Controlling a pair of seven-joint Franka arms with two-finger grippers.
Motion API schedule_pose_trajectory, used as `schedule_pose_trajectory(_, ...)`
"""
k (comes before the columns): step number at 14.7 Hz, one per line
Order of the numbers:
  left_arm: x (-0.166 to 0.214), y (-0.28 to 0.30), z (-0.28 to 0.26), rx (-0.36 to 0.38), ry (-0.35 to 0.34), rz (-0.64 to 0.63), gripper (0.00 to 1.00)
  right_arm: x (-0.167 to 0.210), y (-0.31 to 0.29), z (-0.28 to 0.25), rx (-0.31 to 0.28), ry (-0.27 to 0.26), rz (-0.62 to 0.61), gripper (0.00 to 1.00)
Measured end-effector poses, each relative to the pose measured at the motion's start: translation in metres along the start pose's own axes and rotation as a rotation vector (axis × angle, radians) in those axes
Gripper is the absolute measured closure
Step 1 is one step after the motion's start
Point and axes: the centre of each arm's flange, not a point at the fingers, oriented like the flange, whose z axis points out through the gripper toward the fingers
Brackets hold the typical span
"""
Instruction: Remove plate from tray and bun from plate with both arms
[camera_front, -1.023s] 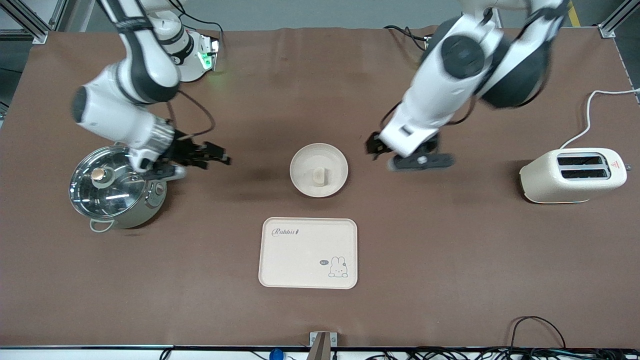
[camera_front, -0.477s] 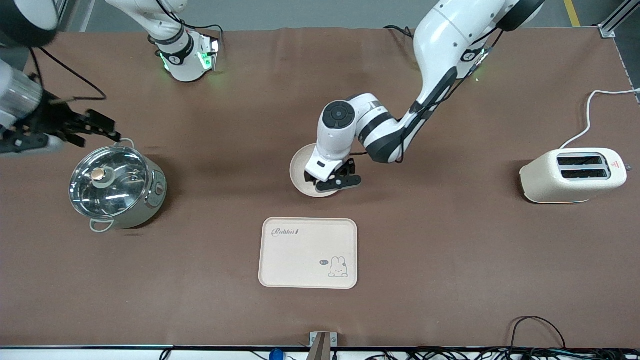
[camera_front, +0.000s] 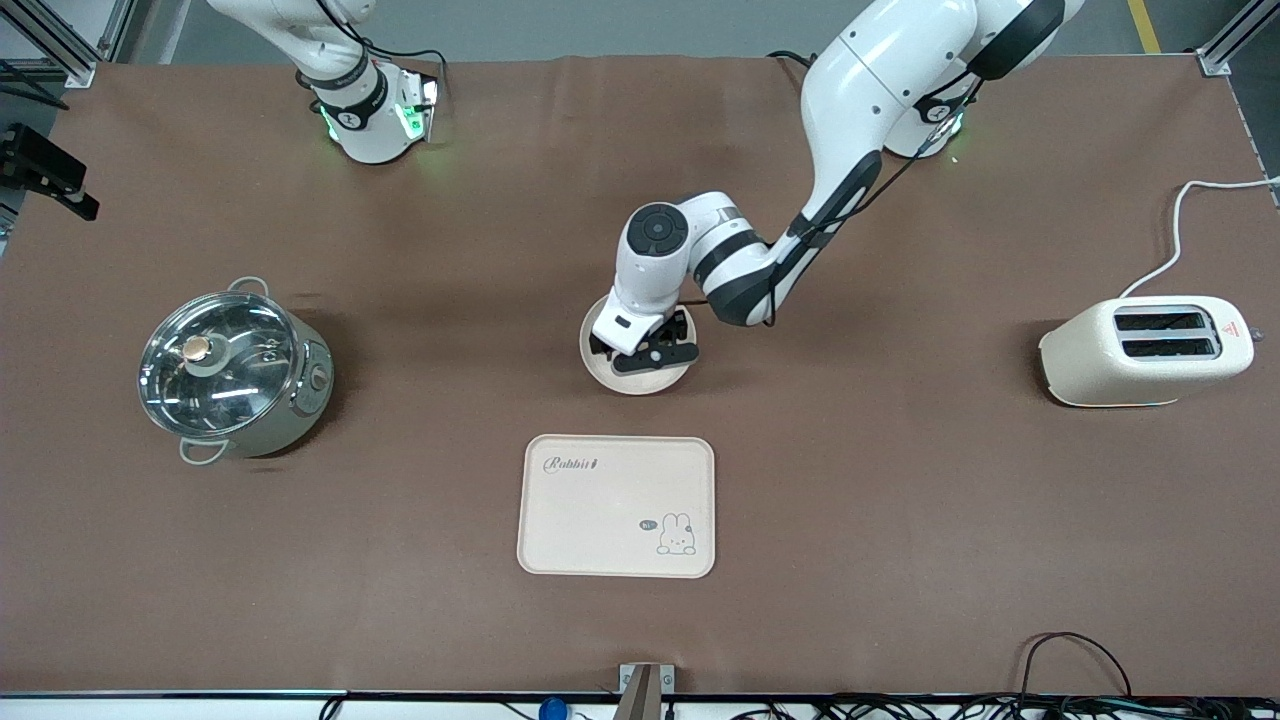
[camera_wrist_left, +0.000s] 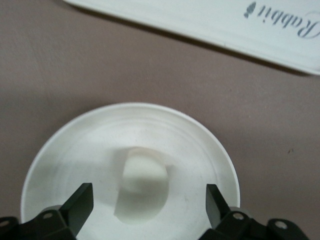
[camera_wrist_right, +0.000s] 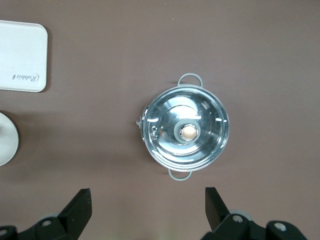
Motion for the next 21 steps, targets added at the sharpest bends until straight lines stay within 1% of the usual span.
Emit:
schedule_pose_trajectory(1,-0.004,0.001,0.004,0.001,0.007,0.004,0.02,0.005,-0.005,0.003,-0.004,-0.002,-0.010,0.00)
schedule_pose_trajectory(4,-0.010,-0.003,0.021,0.021,0.041,0.031,0.32,0.021,-0.007,0.022,-0.006,-0.019,-0.017,0.00)
schedule_pose_trajectory(6,-0.009,-0.006,0.029,0.030,0.052,0.043,0.52,0.029,-0.004,0.033,-0.004,-0.031,-0.013,0.00)
schedule_pose_trajectory(7,-0.008,-0.007,0.030,0.029,0.053,0.041,0.52,0.030,-0.003,0.036,-0.004,-0.037,-0.013,0.00)
schedule_pose_trajectory(8,-0.006,-0.007,0.029,0.026,0.055,0.036,0.56,0.031,-0.003,0.037,-0.003,-0.040,-0.013,0.00)
schedule_pose_trajectory(10,-0.001,-0.007,0.025,0.023,0.060,0.018,0.74,0.031,-0.004,0.038,-0.003,-0.040,-0.015,0.00)
schedule_pose_trajectory(11,0.002,-0.008,0.021,0.035,0.063,0.013,0.84,0.031,-0.005,0.038,-0.003,-0.040,-0.016,0.00)
schedule_pose_trajectory(12,0.009,-0.010,0.013,0.065,0.067,0.010,0.89,0.031,-0.005,0.038,-0.003,-0.040,-0.017,0.00)
schedule_pose_trajectory(14,0.034,-0.022,-0.017,0.122,0.080,0.028,0.89,0.032,-0.006,0.038,-0.003,-0.040,-0.019,0.00)
schedule_pose_trajectory(16,0.078,-0.051,-0.052,0.149,0.063,0.080,0.91,0.032,-0.007,0.037,-0.003,-0.040,-0.019,0.00)
schedule_pose_trajectory(18,0.135,-0.106,-0.074,0.164,0.027,0.152,0.91,0.032,-0.007,0.037,-0.003,-0.040,-0.020,0.00)
schedule_pose_trajectory(20,0.184,-0.175,-0.079,0.165,-0.011,0.209,0.91,0.032,-0.007,0.037,-0.003,-0.039,-0.020,0.00)
schedule_pose_trajectory(21,0.202,-0.208,-0.078,0.158,-0.030,0.226,0.91,0.032,-0.007,0.037,-0.003,-0.039,-0.020,0.00)
